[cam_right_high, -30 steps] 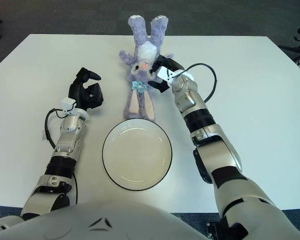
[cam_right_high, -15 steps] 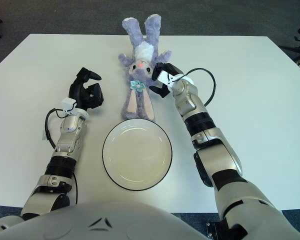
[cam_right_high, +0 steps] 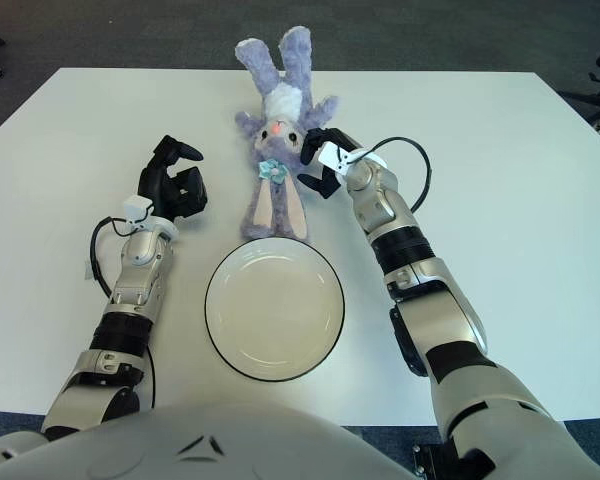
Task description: Put the doll into the plate.
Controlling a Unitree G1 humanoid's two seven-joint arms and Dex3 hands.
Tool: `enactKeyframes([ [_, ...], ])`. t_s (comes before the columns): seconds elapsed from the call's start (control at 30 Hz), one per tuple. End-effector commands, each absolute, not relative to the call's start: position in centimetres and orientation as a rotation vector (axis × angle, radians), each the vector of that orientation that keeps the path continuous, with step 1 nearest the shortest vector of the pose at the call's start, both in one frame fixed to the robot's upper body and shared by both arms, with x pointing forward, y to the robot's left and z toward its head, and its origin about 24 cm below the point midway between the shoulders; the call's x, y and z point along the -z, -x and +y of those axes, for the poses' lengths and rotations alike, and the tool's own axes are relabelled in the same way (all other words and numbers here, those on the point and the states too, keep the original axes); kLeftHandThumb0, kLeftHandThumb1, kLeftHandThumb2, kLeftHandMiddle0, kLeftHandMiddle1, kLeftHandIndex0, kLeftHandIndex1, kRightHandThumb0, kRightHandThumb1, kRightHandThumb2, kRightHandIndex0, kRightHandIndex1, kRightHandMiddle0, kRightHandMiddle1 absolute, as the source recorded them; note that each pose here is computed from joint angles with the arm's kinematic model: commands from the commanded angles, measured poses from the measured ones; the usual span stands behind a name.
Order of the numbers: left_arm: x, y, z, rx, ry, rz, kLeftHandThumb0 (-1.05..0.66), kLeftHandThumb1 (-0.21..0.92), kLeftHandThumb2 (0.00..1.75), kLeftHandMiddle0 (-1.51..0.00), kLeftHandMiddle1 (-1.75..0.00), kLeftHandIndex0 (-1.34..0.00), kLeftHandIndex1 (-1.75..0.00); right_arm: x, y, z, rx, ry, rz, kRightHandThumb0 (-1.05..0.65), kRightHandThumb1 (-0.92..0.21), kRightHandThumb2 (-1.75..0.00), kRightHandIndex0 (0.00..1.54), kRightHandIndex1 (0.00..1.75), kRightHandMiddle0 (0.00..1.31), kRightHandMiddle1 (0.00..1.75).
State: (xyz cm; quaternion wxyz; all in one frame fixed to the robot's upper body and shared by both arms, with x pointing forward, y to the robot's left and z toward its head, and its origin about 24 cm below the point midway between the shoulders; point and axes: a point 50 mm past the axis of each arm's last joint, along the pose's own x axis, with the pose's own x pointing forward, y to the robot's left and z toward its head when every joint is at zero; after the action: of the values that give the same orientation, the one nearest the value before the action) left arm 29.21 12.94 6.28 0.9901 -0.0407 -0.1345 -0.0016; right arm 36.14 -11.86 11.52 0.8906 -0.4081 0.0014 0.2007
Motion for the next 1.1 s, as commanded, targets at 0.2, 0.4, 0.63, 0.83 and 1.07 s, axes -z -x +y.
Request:
enactKeyframes([
  [0.2,-2.4,-27.3,13.4,-0.017,0.085,-0.121,-0.41,0.55,1.03,-1.14,-1.75,-0.43,-1.75,-12.9,-35.2,-11.6,-0.5,0.784,-0.022,-0.01,-0.02,-1.59,0.79,1.69,0.73,1.62],
  [0.4,-2.3,-27.3,13.3,-0.015,0.083,-0.122,-0.41,0.55,1.02,-1.14,-1.75,-0.43,-1.75,-13.1,-34.9,-11.8,-0.526,0.734,0.024,-0.01,-0.02,-1.59,0.76,1.67,0.75,1.65],
  [0.63,-2.3,-27.3,13.3,-0.013,0.085,-0.123,-0.41,0.55,1.03,-1.14,-1.75,-0.43,-1.75,-12.7,-34.8,-12.5,-0.548,0.579,0.075,-0.01,-0.01,-1.6,0.76,1.67,0.75,1.66],
  [0.83,-2.3,-27.3,13.4,-0.013,0.084,-0.122,-0.41,0.55,1.03,-1.13,-1.75,-0.43,-1.75,-12.8,-34.5,-14.0,-0.543,0.474,0.085,-0.01,-0.03,-1.6,0.73,1.7,0.73,1.69],
  [1.07,-2.2,-27.3,13.5,-0.015,0.087,-0.118,-0.41,0.55,1.03,-1.12,-1.75,-0.43,-1.75,-12.6,-34.4,-16.1,-0.527,0.343,0.107,-0.01,-0.08,-1.57,0.67,1.74,0.66,1.73],
])
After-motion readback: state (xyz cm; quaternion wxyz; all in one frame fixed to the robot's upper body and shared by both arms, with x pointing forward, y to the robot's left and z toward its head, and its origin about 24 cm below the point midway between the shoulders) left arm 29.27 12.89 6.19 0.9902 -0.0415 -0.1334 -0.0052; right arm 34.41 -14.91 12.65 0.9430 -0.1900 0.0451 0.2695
